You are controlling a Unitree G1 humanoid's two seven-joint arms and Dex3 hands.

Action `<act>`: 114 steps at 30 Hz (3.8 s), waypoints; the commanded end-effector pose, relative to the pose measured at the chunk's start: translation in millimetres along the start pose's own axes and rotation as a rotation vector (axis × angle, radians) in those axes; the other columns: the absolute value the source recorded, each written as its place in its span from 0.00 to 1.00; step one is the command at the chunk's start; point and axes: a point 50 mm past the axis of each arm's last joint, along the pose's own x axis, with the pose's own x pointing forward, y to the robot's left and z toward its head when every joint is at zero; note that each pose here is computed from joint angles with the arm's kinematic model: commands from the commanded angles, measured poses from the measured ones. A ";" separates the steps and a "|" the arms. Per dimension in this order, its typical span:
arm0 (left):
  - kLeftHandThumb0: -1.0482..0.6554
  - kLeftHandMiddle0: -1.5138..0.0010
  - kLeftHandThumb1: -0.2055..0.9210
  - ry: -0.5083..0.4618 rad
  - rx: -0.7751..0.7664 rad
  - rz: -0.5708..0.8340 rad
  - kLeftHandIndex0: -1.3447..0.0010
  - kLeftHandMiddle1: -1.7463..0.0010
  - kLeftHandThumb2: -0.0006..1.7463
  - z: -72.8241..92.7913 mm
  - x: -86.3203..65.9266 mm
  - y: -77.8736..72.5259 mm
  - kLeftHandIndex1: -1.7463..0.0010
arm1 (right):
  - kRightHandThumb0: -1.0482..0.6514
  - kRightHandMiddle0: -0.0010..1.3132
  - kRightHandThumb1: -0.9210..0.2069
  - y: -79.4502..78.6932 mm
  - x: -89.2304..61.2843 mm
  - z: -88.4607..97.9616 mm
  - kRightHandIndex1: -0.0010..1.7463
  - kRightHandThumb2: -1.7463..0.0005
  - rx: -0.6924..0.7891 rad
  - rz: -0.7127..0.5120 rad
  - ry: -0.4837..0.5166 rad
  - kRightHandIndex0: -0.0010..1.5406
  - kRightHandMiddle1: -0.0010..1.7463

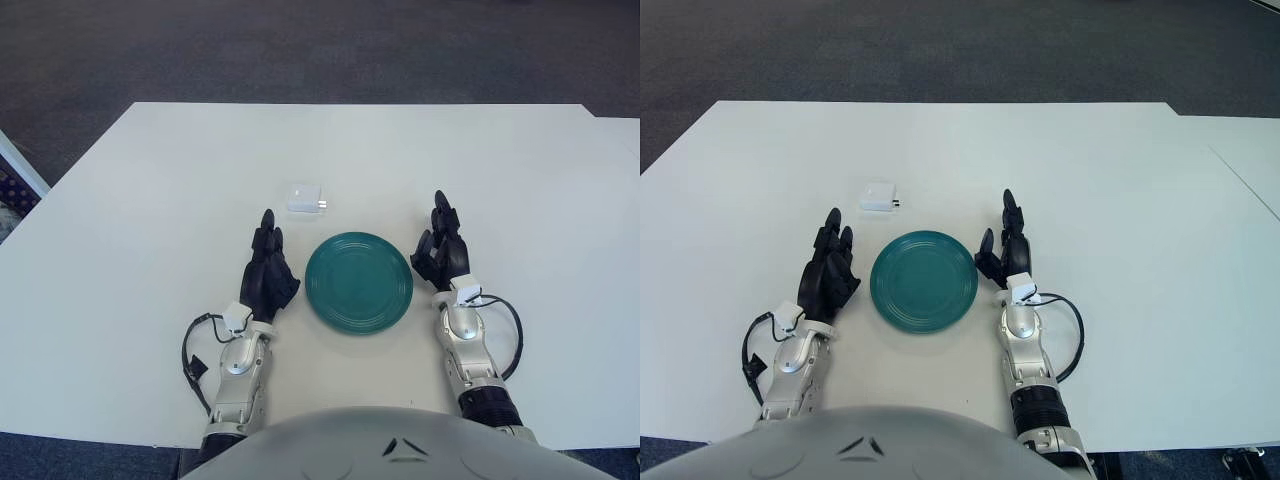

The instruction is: Put the charger into the plate.

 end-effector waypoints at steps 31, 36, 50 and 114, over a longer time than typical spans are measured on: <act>0.00 1.00 1.00 -0.387 1.654 -0.345 0.92 1.00 0.30 177.9 106.8 16.7 0.96 | 0.06 0.00 0.00 5.8 -27.4 -32.7 0.00 0.46 -0.103 0.011 0.091 0.01 0.08; 0.00 1.00 1.00 -0.362 1.713 -0.419 0.91 1.00 0.25 160.4 120.5 15.6 0.94 | 0.06 0.00 0.00 6.9 -27.3 -32.8 0.00 0.46 -0.084 0.012 0.088 0.01 0.08; 0.00 1.00 1.00 -0.335 1.815 -0.608 1.00 1.00 0.21 117.4 141.9 27.4 0.67 | 0.05 0.00 0.00 6.5 -26.9 -33.4 0.00 0.44 -0.100 0.022 0.088 0.01 0.09; 0.00 1.00 1.00 -0.141 1.794 -0.445 1.00 1.00 0.34 91.3 184.0 -4.0 0.73 | 0.10 0.00 0.00 17.3 -24.6 67.2 0.01 0.37 -0.938 -0.116 0.008 0.08 0.19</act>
